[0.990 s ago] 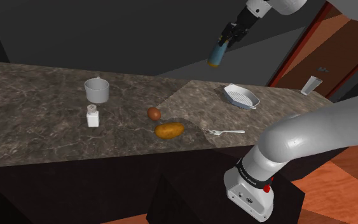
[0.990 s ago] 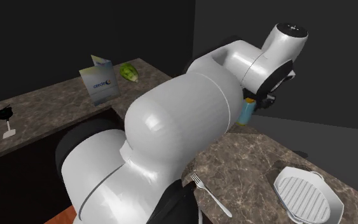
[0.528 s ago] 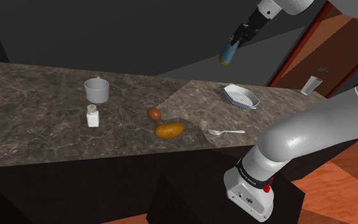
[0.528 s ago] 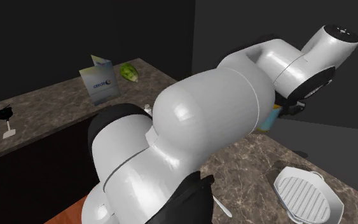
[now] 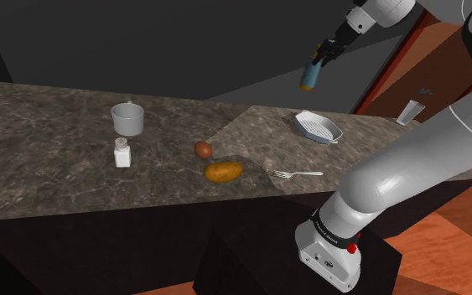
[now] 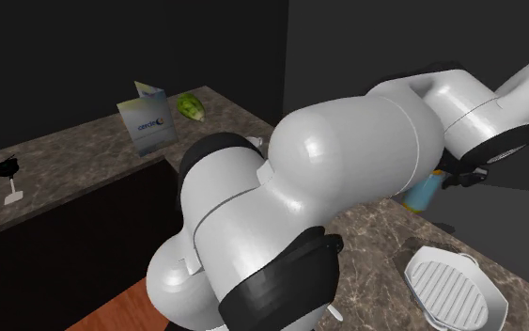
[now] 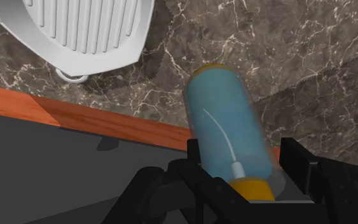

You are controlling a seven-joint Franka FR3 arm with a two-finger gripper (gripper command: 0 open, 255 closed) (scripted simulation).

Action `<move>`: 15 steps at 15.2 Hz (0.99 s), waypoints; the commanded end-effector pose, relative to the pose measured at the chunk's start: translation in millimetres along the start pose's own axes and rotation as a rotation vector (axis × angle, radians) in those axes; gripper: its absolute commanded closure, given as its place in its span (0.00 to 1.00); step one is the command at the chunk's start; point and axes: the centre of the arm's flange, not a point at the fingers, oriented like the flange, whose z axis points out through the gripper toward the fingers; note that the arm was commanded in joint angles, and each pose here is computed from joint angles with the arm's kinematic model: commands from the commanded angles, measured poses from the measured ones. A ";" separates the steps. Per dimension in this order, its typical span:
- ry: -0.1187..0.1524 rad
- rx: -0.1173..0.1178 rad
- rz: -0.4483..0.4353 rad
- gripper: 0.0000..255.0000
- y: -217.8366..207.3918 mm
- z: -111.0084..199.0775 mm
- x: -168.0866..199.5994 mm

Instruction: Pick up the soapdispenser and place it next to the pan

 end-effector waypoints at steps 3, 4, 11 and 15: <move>0.000 0.000 -0.001 1.00 2.8 18.5 -7.1; 0.000 0.000 -0.001 1.00 3.3 23.4 -8.9; 0.000 0.000 -0.001 1.00 7.2 58.1 -21.0; 0.000 0.000 -0.001 1.00 9.4 78.0 -27.9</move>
